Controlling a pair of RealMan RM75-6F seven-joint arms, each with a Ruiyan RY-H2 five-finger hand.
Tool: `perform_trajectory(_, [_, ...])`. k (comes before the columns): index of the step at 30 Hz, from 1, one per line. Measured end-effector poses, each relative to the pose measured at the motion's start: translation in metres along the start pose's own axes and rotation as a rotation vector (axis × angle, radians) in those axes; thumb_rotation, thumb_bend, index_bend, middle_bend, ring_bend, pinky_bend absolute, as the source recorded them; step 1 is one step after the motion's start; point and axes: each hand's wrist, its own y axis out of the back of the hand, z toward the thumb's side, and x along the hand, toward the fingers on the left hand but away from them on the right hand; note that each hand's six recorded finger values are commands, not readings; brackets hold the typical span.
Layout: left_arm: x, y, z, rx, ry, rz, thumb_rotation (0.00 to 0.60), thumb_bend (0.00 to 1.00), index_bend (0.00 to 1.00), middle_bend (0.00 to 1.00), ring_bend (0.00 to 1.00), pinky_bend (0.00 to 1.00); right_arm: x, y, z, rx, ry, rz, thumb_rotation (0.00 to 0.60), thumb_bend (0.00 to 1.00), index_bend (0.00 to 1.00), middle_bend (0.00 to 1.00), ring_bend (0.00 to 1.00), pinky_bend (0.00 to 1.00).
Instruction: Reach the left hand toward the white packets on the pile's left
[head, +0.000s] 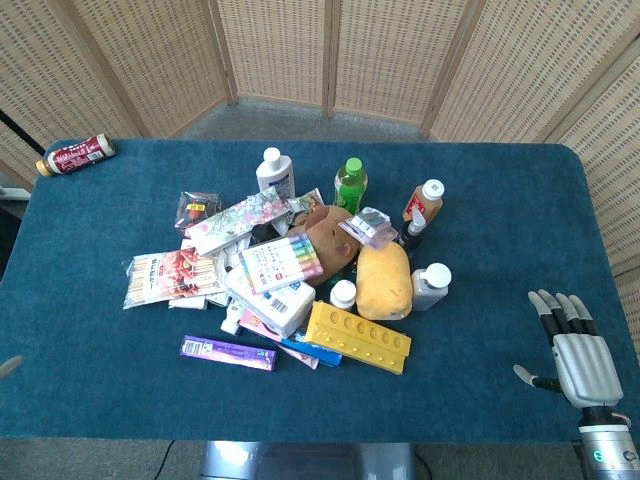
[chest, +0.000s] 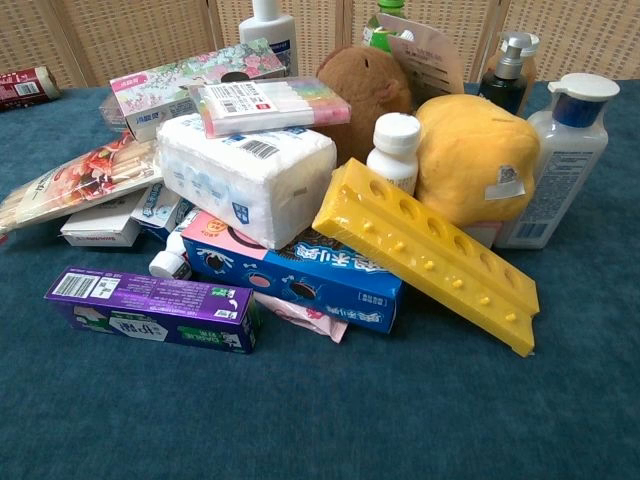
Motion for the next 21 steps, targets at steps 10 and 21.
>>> perform_trajectory(10, [0.014,-0.01,-0.01,-0.003,0.037,-0.036,0.6,0.0,0.0,0.0,0.0,0.0,-0.001,-0.007,-0.001,0.01,-0.006,0.021,0.544,0.0,0.0,0.0,0.0,0.0])
perform_trajectory(21, [0.083,-0.065,-0.007,0.008,0.101,-0.219,0.6,0.0,0.0,0.0,0.0,0.0,-0.004,-0.01,-0.007,0.016,-0.036,0.03,0.542,0.0,0.0,0.0,0.0,0.0])
